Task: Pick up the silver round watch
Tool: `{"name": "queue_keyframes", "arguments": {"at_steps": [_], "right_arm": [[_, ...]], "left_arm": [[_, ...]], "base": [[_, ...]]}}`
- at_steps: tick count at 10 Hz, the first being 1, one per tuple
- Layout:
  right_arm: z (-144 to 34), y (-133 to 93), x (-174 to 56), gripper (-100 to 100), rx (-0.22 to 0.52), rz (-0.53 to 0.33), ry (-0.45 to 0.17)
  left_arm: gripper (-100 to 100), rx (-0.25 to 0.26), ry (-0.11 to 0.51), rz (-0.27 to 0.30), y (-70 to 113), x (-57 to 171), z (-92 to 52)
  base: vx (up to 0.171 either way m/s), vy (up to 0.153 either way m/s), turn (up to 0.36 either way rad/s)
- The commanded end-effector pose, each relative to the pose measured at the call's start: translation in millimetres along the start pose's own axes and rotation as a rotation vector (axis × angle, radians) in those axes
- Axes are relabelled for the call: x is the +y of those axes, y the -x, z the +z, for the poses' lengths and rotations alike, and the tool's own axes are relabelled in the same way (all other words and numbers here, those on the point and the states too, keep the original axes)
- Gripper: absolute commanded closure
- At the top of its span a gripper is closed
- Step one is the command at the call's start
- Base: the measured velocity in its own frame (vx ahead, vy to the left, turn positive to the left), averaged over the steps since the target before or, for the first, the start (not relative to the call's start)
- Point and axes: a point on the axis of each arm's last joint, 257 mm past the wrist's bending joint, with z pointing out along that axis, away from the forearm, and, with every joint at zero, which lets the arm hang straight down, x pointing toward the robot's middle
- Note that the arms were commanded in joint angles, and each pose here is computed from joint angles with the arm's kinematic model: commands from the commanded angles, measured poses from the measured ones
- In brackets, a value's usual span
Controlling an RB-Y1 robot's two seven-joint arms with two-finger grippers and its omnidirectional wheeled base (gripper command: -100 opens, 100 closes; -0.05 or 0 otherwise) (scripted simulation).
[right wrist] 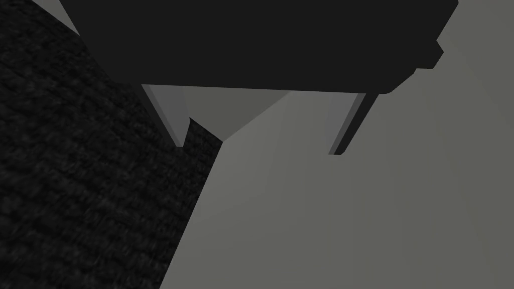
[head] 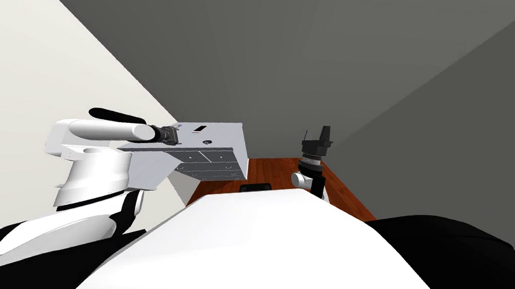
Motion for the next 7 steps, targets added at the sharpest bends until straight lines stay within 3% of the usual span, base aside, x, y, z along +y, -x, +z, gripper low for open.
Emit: {"name": "queue_keyframes", "arguments": {"at_steps": [1,7], "right_arm": [[0.0,0,0,0,0.0,0.0,0.0],[0.0,0,0,0,0.0,0.0,0.0]], "left_arm": [[-100,-0.001,0.049,-0.014,2.9,9,-0.5],[-100,0.009,0.223,-0.101,16.4,35,-7.6]], "base": [[0.025,-0.036,-0.079],[0.036,-0.046,-0.078]]}}
